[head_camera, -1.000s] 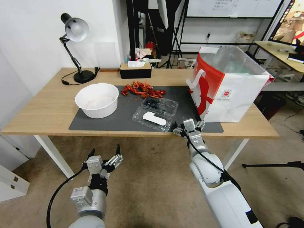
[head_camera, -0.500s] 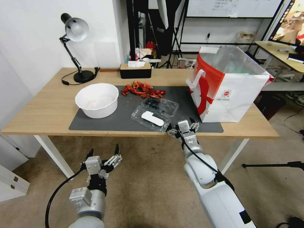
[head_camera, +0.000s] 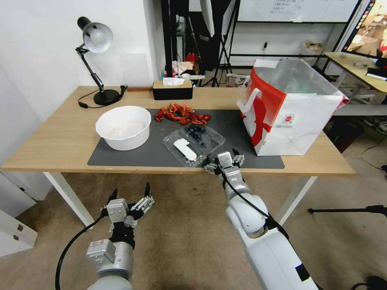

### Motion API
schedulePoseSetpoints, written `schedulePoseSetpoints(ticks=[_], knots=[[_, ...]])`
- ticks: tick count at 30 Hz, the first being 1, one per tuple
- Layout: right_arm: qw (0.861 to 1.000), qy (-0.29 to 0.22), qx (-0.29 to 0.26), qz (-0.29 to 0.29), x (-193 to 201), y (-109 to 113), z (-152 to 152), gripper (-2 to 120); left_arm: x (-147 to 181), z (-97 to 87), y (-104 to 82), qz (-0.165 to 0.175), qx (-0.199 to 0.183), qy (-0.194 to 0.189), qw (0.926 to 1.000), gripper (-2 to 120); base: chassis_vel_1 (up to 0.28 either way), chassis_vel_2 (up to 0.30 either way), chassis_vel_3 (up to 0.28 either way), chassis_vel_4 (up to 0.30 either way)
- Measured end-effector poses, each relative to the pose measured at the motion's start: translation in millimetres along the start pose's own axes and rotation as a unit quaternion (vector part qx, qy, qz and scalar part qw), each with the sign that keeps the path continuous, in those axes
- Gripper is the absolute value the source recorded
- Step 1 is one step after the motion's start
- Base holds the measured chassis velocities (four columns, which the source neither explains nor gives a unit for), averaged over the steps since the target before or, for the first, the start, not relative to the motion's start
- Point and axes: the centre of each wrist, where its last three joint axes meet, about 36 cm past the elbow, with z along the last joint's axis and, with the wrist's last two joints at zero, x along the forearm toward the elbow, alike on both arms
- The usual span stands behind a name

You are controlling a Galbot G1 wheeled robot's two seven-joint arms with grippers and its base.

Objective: Close the takeout container lid, then place the container into the takeout bag.

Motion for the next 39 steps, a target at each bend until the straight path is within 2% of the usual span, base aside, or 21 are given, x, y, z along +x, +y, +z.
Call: schedulePoseSetpoints(ticks=[29, 39], knots=[[1.000, -0.006, 0.003, -0.029, 6.0, 42.8, -7.1, 100, 8.5, -3.8, -0.5, -0.008, 0.001, -0.017, 0.9998, 100, 0.000, 0.000, 0.000, 0.000], [0.999, -0.013, 0.001, -0.036, 6.4, 51.6, -10.1, 100, 12.5, -5.1, -0.9, -0.014, 0.002, -0.024, 0.9996, 100, 0.000, 0.000, 0.000, 0.000]])
